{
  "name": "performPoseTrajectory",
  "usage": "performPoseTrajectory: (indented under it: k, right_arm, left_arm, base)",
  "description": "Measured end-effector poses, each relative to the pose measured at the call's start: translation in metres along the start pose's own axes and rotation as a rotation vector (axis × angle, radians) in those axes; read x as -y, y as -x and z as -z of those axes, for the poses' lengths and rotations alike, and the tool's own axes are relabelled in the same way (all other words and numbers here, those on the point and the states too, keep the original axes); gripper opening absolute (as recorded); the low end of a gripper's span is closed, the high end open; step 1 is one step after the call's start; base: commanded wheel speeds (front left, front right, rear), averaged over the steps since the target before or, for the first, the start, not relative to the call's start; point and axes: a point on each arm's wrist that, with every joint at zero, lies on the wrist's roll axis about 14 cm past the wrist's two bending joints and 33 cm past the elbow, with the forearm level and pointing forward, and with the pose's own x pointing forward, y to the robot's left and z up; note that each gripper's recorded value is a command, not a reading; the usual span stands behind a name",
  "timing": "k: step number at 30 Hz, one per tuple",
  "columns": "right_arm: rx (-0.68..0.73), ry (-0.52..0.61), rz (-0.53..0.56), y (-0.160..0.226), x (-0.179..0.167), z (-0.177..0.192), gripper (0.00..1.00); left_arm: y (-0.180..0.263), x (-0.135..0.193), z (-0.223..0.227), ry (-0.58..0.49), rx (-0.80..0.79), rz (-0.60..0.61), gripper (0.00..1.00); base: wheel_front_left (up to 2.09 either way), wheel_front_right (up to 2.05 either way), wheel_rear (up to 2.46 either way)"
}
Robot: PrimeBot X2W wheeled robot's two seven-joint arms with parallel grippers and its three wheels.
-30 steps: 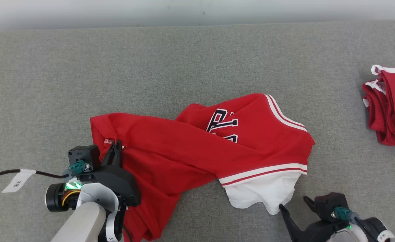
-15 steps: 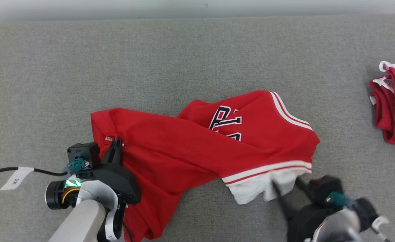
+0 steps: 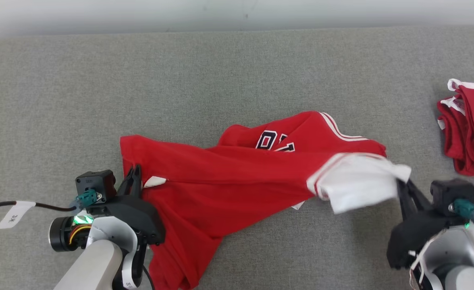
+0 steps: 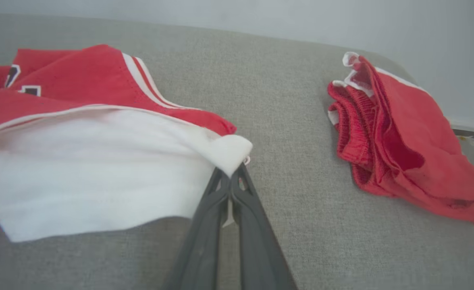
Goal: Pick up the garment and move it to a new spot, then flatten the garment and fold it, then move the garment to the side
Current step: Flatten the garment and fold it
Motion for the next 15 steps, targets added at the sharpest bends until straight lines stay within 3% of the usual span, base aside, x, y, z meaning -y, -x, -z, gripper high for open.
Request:
performPoseTrajectory:
  k: [1,7,11,15]
  right_arm:
    - [-0.028,-0.003,0.003,0.002,0.001,0.006,1.0]
    - [-0.204,-0.021,0.033,0.02,0.012,0.036,1.0]
    - [-0.159,-0.006,0.057,0.027,0.018,0.021,1.0]
    - [-0.183,-0.002,0.012,0.024,0.003,0.025,1.0]
  left_arm:
    - [0.001,-0.001,-0.001,0.0,0.002,-0.002,0.0]
    - [0.003,-0.002,-0.001,0.004,0.004,-0.006,0.0]
    - [0.002,-0.003,0.0,0.005,0.004,-0.009,0.0]
    - [0.0,-0.001,0.003,0.007,-0.007,-0.004,0.0]
  base:
    - [0.0,0.0,0.0]
    - [0.0,0.0,0.0]
    - [0.0,0.0,0.0]
    - [0.0,0.0,0.0]
